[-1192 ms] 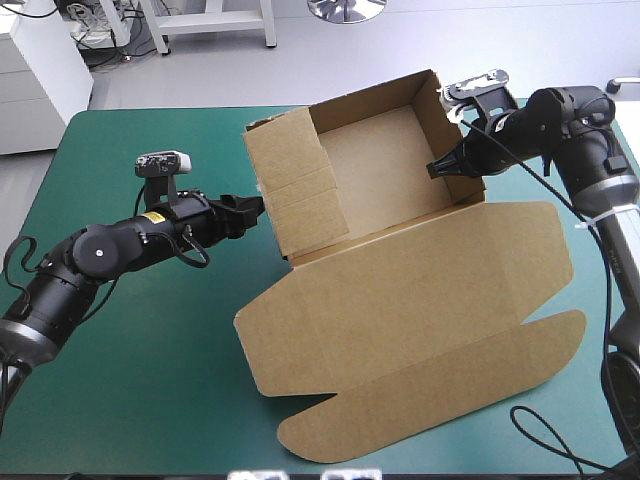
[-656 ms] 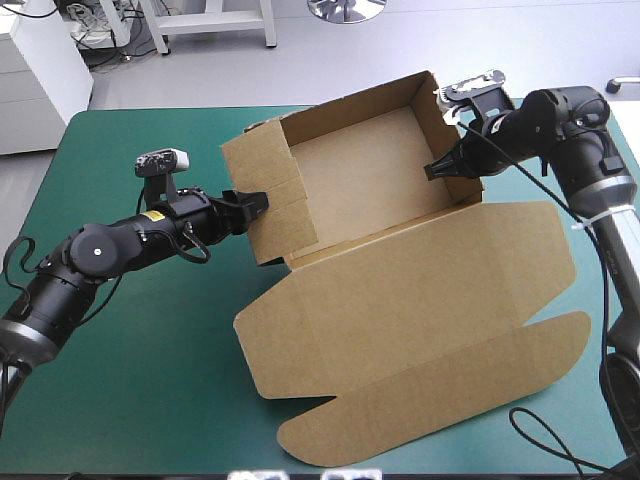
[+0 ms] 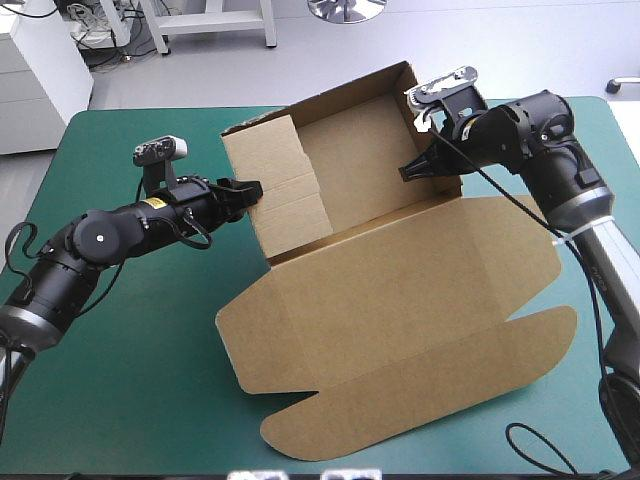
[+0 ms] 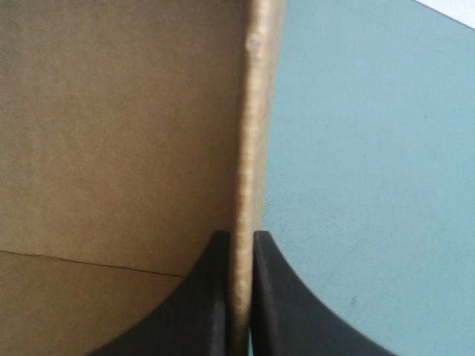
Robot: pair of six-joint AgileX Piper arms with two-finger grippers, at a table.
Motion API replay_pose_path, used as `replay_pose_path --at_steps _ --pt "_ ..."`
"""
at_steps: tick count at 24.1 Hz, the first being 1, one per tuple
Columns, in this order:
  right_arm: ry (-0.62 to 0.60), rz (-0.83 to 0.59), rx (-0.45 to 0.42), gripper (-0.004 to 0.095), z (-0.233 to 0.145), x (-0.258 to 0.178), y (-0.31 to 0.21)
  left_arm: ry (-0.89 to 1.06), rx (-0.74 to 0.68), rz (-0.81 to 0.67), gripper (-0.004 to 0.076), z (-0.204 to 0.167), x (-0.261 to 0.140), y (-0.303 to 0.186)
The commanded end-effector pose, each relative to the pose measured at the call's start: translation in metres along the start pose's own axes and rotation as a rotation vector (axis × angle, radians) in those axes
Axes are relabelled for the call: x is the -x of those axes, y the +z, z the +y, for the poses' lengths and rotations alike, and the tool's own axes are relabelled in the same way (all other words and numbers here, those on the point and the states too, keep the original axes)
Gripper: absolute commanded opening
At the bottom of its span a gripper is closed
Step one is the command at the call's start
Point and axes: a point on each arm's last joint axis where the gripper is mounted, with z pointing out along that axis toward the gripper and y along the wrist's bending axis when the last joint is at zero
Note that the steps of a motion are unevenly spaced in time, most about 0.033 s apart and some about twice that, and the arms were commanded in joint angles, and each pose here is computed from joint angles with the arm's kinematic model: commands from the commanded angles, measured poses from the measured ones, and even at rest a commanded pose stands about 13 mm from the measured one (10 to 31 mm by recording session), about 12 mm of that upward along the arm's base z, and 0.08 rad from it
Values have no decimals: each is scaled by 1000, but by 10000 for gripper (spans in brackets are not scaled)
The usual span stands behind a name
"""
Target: Fold the box
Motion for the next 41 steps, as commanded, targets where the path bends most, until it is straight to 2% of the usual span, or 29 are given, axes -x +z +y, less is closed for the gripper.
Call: replay_pose_path --at_steps 1,6,12,18,21,28,29,31,32,37,41 --pt "21 -191 14 -11 5 15 -45 -30 -1 -40 272 -7 11 -6" --pt "21 -205 12 -11 5 14 -51 -23 60 66 274 2 1 3" --pt "21 -207 12 -11 5 14 -55 15 87 103 281 5 -2 4" --pt "7 -206 22 -11 12 14 -55 -40 80 58 304 4 2 5" --pt "-9 -211 -14 -11 19 16 -56 -131 93 33 303 8 4 13" --pt "-3 -211 -24 -11 19 16 -56 -194 93 -8 301 10 7 16" --pt "-3 -211 -24 -11 19 16 -56 -196 93 -9 289 10 7 16" --pt "-3 -211 -24 -11 19 16 -56 -232 94 -13 148 10 8 16" --pt "3 -211 -23 -11 19 16 -56 -223 97 -26 -6 11 9 16" --pt "60 -186 -49 -12 15 14 -54 -198 89 -71 -10 7 18 13" --pt "105 -130 -102 -12 11 9 -50 -104 111 -9 -10 -1 30 11"
